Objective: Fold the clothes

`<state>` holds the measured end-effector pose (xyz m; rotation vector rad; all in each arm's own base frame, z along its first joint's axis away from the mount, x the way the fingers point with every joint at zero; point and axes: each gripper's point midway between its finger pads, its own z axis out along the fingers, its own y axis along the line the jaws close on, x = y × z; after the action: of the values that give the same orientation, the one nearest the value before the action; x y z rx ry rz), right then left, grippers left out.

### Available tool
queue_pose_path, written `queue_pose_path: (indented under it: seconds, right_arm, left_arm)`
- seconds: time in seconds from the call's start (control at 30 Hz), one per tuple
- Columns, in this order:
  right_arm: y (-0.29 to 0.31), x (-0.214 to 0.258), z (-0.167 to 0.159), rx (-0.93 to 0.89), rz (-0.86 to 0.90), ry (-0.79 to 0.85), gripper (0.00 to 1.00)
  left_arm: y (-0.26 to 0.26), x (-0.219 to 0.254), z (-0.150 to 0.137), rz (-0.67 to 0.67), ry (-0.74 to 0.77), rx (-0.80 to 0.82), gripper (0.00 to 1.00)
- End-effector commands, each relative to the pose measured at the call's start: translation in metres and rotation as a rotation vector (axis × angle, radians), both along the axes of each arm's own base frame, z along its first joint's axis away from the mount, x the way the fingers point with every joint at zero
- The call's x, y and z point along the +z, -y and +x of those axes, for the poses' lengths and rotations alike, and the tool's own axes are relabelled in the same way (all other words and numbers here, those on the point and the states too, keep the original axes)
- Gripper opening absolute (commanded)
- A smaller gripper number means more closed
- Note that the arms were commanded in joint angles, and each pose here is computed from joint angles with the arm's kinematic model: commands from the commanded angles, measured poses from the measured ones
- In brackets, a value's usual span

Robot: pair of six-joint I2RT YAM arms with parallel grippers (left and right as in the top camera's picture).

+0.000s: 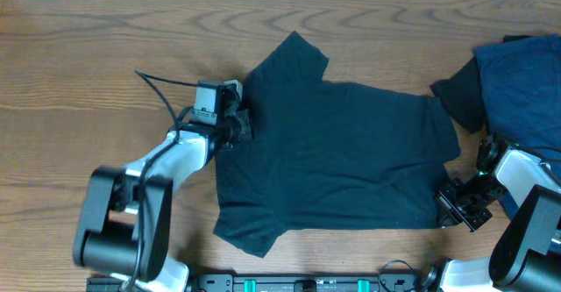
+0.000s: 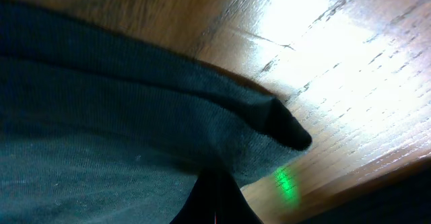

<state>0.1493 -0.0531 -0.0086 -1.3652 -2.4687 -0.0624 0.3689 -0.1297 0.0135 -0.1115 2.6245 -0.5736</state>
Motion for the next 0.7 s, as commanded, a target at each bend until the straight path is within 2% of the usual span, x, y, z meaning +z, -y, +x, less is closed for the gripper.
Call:
queue_pose_path:
  seconds: [0.0,0.27,0.47,0.67]
  right_arm:
    - [0.016,-0.007,-0.007,-0.001,-0.084,-0.032,0.01]
    - [0.016,-0.007,-0.007,-0.002,-0.085,-0.029,0.01]
    - [0.016,-0.007,-0.007,-0.001,-0.085,-0.029,0.01]
    - [0.014,-0.007,-0.004,0.003,-0.071,-0.016,0.01]
  left_arm:
    - [-0.023,-0.021,0.003,0.125,-0.021,0.072,0.13]
    - [-0.076,-0.053,-0.015,0.246,-0.16,0.19,0.14]
    - [-0.109,-0.054,-0.013,0.234,-0.179,0.285,0.13]
    - [-0.106,-0.044,-0.001,0.16,-0.142,0.272,0.14]
